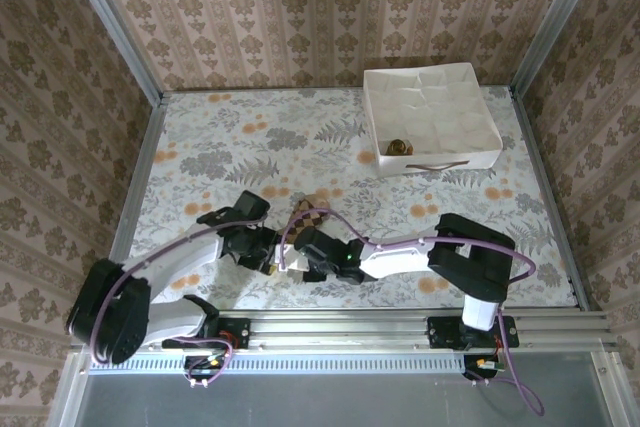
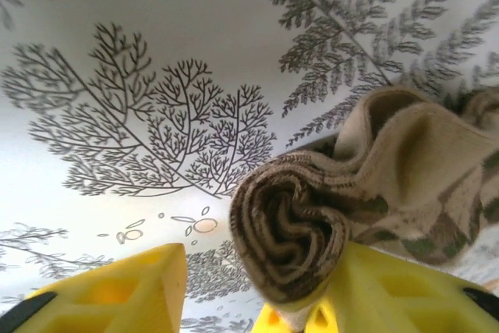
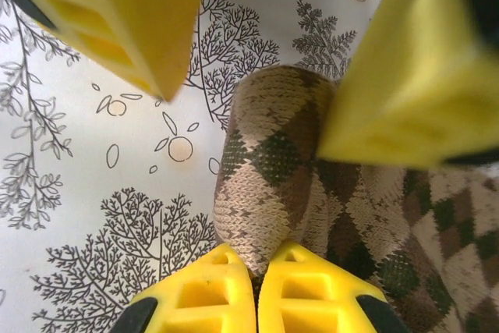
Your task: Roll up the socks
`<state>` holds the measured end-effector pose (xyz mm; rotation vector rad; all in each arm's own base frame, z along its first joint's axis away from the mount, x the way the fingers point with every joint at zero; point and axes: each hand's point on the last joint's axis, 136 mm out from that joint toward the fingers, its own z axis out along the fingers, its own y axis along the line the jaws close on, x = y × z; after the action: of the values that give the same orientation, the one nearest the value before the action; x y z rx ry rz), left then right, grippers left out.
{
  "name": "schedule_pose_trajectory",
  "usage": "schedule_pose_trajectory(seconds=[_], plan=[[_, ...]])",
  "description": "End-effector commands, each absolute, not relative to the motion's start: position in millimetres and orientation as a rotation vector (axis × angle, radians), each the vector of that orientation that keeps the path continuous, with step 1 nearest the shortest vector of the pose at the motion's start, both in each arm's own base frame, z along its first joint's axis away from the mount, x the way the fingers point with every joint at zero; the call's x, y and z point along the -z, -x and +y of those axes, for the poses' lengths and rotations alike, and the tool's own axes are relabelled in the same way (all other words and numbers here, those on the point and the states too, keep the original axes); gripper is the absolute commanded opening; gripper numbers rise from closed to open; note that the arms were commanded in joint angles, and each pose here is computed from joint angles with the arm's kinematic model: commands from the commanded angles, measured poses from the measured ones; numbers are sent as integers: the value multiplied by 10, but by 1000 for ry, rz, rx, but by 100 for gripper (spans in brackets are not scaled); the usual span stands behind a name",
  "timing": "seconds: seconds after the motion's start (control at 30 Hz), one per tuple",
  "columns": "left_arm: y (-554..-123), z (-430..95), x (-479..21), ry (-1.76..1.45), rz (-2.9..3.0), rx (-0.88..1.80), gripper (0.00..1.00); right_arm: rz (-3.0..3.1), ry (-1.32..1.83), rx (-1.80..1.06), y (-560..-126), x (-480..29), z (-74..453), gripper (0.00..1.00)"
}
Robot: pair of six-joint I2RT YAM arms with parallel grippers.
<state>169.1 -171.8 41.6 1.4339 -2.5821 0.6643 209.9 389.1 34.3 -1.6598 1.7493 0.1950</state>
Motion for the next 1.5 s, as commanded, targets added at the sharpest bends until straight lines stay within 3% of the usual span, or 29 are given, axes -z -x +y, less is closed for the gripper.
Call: schedule_pose_trajectory(seconds=[0.0,0.47,1.0,1.1,1.2,1.27,1.33,1.47], plan=[[-1687,-1554,-478,-1477,-2625,-688,57,2052,1725,-373,-1812,70,3525,0],[-1853,-1814,-608,-1352,-2726,-1036,50,2464,1538,-720,-1892,253,3245,0],[-1901,-1973,-250,-1386,-2691,-990,47,2764,1335,-917,-1933,436,3153,0],[-1778,-1898,-95,-1417,-2663,-858,34,2757,1315,-936,-1952,418,3175,0],[-1388,-1685,102,-1467,-2573,-550,11,2682,1314,-931,-2021,319,3223,0],[-1150,-1506,157,-1494,-2534,-357,1,2565,1329,-928,-2084,158,3295,15],[-1054,-1421,161,-1517,-2512,-282,0,2425,1347,-879,-2151,-32,3356,30],[-1022,-1364,92,-1553,-2495,-247,0,2011,1455,-518,-2221,-479,3424,45]])
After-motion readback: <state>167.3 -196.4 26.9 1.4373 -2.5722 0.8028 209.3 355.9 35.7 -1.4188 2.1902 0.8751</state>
